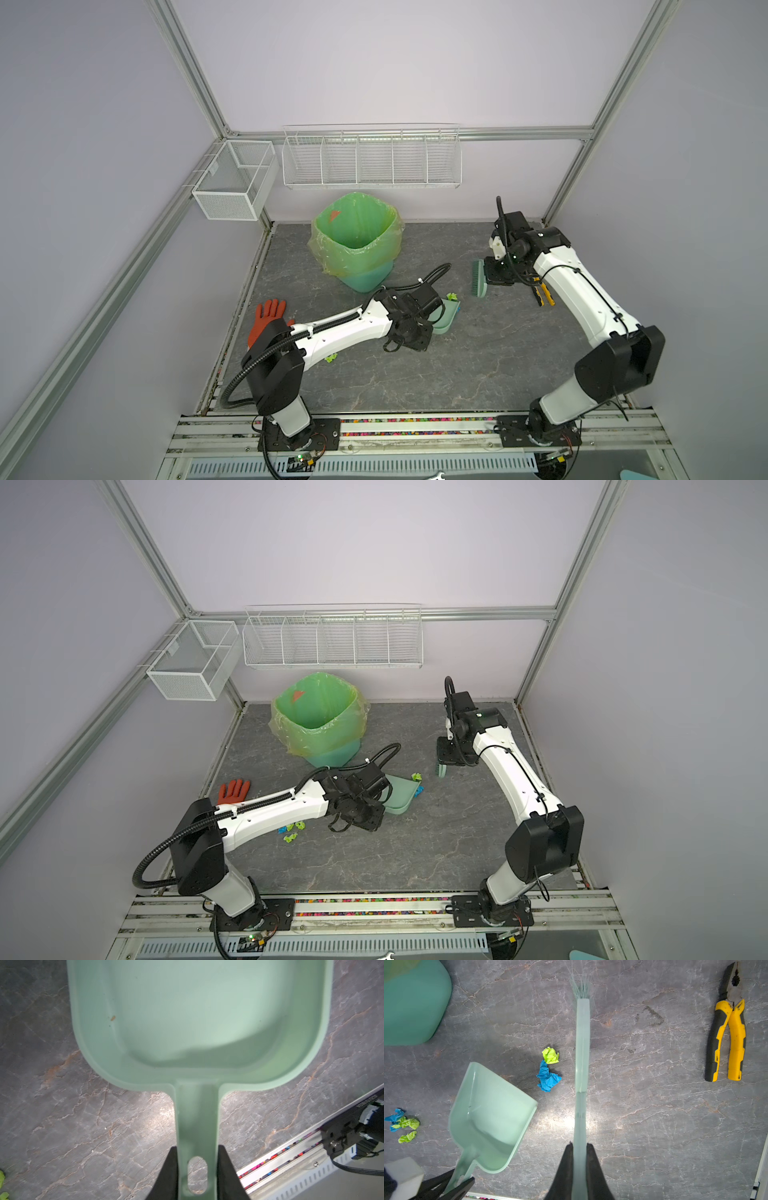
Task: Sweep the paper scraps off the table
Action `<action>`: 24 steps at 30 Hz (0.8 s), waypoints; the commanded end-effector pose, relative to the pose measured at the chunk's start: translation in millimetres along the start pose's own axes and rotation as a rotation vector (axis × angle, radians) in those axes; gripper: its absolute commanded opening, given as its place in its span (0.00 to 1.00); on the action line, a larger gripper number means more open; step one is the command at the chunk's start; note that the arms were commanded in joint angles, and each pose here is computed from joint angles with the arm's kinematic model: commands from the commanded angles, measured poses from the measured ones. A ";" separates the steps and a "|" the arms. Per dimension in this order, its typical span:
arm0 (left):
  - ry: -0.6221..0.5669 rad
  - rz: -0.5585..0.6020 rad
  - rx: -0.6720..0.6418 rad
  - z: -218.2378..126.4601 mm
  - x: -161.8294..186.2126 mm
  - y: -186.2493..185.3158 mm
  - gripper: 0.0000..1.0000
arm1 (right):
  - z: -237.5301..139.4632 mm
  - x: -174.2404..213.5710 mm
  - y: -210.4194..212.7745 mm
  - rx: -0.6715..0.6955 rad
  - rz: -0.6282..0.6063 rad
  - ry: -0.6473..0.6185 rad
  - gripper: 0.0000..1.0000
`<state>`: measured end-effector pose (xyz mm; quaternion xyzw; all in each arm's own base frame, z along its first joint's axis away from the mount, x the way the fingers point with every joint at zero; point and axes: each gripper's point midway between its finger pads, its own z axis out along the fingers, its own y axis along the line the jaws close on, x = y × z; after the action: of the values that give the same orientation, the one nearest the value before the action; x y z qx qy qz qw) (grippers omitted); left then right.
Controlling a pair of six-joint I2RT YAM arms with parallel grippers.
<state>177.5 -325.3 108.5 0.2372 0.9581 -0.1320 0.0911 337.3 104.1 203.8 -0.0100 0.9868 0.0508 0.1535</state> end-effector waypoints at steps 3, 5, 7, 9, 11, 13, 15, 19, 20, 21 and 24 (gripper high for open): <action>-0.004 0.047 -0.024 -4.1 -1.8 -8.2 0.00 | -3.9 -8.4 -2.9 0.018 -0.036 -0.004 0.07; 0.013 0.057 -0.041 -1.3 1.8 -7.7 0.00 | -1.8 -10.5 -3.4 0.026 -0.046 -0.002 0.07; 0.026 0.068 -0.053 1.7 5.8 -7.2 0.00 | 1.3 -12.9 -4.9 0.041 -0.060 0.001 0.07; 0.032 0.074 -0.063 5.4 9.3 -6.5 0.00 | 5.2 -14.6 -5.2 0.045 -0.077 0.010 0.07; 0.031 0.073 -0.056 8.8 10.7 -9.1 0.00 | 7.9 -16.6 -3.5 0.041 -0.098 0.014 0.07; 0.035 0.077 -0.045 11.7 12.2 -13.7 0.00 | 9.4 -19.8 -4.7 0.051 -0.103 0.011 0.07; 0.038 0.082 -0.049 14.0 13.2 -16.6 0.00 | 10.9 -22.4 -3.3 0.047 -0.110 0.010 0.07; 0.042 0.100 -0.082 15.9 16.9 -16.7 0.00 | 12.3 -27.0 -2.9 0.051 -0.121 0.008 0.07; 0.040 0.110 -0.101 15.9 17.8 -16.1 0.00 | 12.9 -28.6 -2.9 0.053 -0.122 0.007 0.07; 0.044 0.122 -0.112 16.8 19.6 -16.3 0.00 | 13.4 -29.5 -1.9 0.051 -0.129 0.008 0.07; 0.065 0.123 -0.131 21.3 24.2 -13.1 0.00 | 14.1 -34.9 -5.3 0.076 -0.138 0.007 0.07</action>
<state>148.8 -334.6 86.6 0.2909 0.9503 -0.0791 0.0777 368.8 106.1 197.4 -0.0593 0.9867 0.0197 0.1501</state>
